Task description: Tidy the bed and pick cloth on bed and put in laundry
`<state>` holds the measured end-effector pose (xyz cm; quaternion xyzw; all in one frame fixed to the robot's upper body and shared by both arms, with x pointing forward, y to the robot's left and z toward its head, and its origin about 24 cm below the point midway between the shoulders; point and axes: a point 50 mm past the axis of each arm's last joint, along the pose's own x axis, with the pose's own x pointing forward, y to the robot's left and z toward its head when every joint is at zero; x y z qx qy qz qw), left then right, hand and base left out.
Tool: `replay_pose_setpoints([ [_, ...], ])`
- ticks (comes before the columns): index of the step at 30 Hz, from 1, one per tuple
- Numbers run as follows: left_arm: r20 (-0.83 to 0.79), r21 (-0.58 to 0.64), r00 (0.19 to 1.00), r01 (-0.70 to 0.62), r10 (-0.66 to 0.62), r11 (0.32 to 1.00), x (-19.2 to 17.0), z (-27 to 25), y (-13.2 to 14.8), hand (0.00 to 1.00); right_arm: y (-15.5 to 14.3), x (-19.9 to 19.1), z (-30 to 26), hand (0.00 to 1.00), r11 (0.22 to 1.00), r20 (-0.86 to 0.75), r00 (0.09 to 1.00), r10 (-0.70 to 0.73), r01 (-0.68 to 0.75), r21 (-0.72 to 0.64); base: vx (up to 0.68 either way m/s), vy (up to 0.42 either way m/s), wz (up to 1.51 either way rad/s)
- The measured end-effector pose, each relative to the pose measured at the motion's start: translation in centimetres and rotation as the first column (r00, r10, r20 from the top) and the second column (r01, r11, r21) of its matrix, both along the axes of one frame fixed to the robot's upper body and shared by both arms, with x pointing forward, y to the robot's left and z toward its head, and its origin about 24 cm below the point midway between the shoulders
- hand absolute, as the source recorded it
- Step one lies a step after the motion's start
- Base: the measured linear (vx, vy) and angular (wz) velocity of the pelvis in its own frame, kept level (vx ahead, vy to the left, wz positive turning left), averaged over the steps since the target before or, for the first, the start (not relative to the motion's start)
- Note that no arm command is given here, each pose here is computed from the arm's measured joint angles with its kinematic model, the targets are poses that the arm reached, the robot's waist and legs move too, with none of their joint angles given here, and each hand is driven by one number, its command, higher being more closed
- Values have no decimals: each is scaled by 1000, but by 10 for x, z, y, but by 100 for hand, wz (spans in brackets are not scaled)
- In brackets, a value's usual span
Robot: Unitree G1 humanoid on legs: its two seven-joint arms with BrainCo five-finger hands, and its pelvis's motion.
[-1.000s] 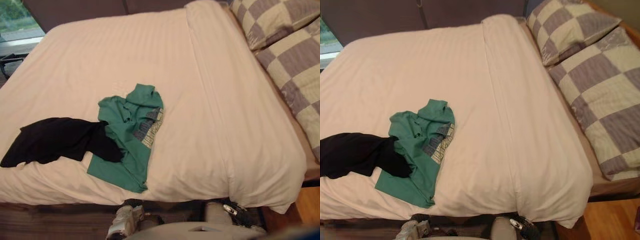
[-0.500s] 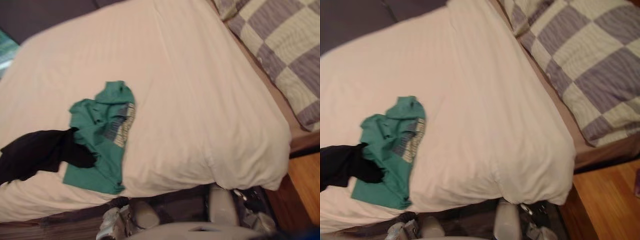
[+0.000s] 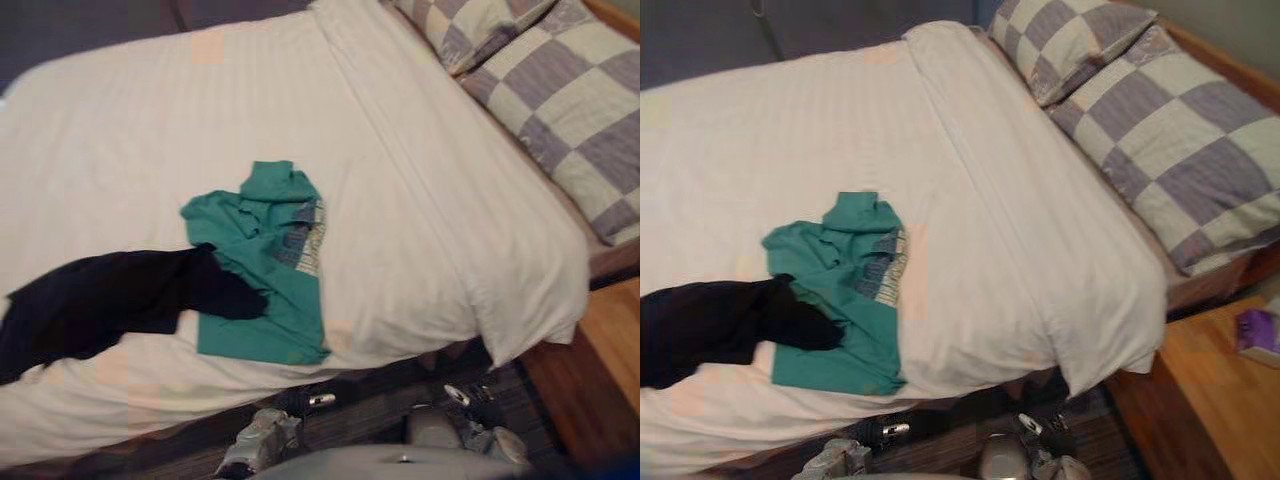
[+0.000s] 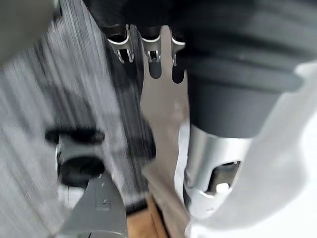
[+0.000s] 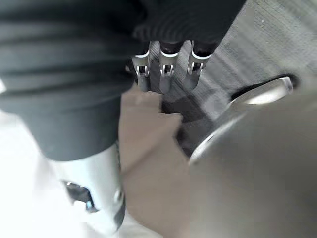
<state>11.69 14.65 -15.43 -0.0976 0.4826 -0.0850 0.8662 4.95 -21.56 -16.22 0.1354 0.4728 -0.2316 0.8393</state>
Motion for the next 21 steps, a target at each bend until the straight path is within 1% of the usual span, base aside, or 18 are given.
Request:
replay_pose_setpoints([
  [1, -4, 20, 1000, 8, -8, 1000, -3, -1, 4, 0, 1, -7, -1, 0, 1000, -28, 999, 19, -19, -1, 42, 19, 45],
  [3, -20, 50, 1000, 1, 0, 999, -9, -2, 13, 0, 4, -5, -2, 0, 999, -24, 999, 48, -48, 10, 11, -24, 24],
  [8, -17, 69, 996, -85, 86, 994, -10, -2, 25, 0, 11, 2, -1, 0, 990, 6, 990, 138, -138, 30, -8, -14, 10],
  [12, 24, 107, 988, -154, 152, 982, -12, -1, 33, 0, 15, 13, 0, 0, 960, 38, 961, 275, -277, 41, -36, 35, -13],
  [15, 77, 129, 977, -205, 197, 970, -6, 2, 37, 0, 18, 13, -1, 0, 953, 30, 955, 296, -297, 55, -150, 49, 23],
  [17, 102, 129, 972, -225, 213, 966, -4, 4, 38, 0, 16, 14, 0, 0, 953, 25, 954, 300, -301, 40, -152, 31, 7],
  [19, 119, 156, 973, -217, 200, 964, -6, 5, 43, 0, 16, 16, 1, 0, 955, 27, 955, 295, -296, 35, -185, 18, -30],
  [21, 149, 170, 961, -259, 235, 951, -6, 7, 52, 0, 17, 22, 2, 0, 953, 49, 953, 300, -302, 27, -190, -3, -61],
])
